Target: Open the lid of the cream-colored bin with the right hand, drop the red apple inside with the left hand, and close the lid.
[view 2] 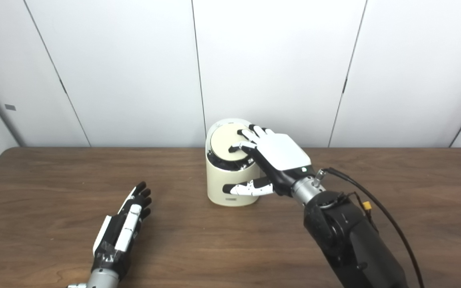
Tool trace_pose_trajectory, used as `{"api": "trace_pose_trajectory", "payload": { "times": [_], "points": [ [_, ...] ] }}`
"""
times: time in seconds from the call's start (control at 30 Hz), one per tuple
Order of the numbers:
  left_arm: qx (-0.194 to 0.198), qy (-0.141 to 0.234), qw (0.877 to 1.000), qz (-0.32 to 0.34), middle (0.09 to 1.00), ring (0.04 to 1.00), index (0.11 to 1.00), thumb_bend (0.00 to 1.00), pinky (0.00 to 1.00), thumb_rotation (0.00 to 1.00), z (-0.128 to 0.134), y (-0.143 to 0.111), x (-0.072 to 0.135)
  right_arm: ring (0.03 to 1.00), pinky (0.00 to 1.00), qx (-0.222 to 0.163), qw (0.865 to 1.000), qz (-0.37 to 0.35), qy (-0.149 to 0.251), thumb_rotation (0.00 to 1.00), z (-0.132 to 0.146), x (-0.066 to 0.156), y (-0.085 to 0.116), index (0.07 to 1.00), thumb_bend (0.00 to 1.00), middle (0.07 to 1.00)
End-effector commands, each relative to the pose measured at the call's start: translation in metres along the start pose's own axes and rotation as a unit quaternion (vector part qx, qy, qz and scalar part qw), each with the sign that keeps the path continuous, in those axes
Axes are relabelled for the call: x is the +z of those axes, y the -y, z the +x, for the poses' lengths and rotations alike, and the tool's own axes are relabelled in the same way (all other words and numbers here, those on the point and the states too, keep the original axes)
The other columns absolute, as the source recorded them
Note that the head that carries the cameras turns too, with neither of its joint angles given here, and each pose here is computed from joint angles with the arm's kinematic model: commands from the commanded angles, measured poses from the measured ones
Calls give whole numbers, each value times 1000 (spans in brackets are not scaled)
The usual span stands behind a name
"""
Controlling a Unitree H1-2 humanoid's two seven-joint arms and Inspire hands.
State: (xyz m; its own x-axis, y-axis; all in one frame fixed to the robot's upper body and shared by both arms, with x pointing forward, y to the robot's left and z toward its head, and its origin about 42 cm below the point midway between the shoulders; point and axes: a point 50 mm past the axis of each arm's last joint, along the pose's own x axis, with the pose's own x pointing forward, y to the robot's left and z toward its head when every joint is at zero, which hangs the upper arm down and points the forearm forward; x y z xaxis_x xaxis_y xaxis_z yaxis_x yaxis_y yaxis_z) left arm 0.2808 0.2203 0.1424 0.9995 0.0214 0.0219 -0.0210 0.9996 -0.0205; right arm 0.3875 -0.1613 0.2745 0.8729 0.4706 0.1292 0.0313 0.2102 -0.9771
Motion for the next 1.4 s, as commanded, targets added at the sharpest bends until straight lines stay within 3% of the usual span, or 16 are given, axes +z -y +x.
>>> {"api": "trace_pose_trajectory", "payload": {
  "times": [0.0,0.23,0.5,0.73,1.03,1.27,1.37],
  "points": [
    [0,38,999,4,958,959,1000,621,968,814,6,3,18,1000,999,10,1000,-21,4,736,4,1,5,773,539,967],
    [-1,38,999,1,958,957,998,627,965,813,5,4,20,1000,1000,23,998,-53,11,701,6,4,-1,727,537,979],
    [1,40,999,-3,954,952,996,610,965,817,5,5,21,1000,1000,25,999,-44,13,745,7,4,-6,751,536,983],
    [1,40,999,-3,956,953,994,608,970,827,5,3,20,1000,1000,-9,1000,0,11,765,-1,7,13,806,544,978],
    [-2,50,999,-3,952,943,979,598,943,824,5,2,22,1000,1000,-65,996,62,1,717,-20,7,33,848,503,973],
    [2,53,999,3,954,944,973,605,933,845,3,-2,25,998,938,-94,989,107,-31,719,-39,-6,23,884,490,964],
    [5,53,999,2,949,940,966,585,929,850,0,-5,25,986,880,-99,978,172,-65,698,-55,-20,11,899,478,962]
  ]
}}
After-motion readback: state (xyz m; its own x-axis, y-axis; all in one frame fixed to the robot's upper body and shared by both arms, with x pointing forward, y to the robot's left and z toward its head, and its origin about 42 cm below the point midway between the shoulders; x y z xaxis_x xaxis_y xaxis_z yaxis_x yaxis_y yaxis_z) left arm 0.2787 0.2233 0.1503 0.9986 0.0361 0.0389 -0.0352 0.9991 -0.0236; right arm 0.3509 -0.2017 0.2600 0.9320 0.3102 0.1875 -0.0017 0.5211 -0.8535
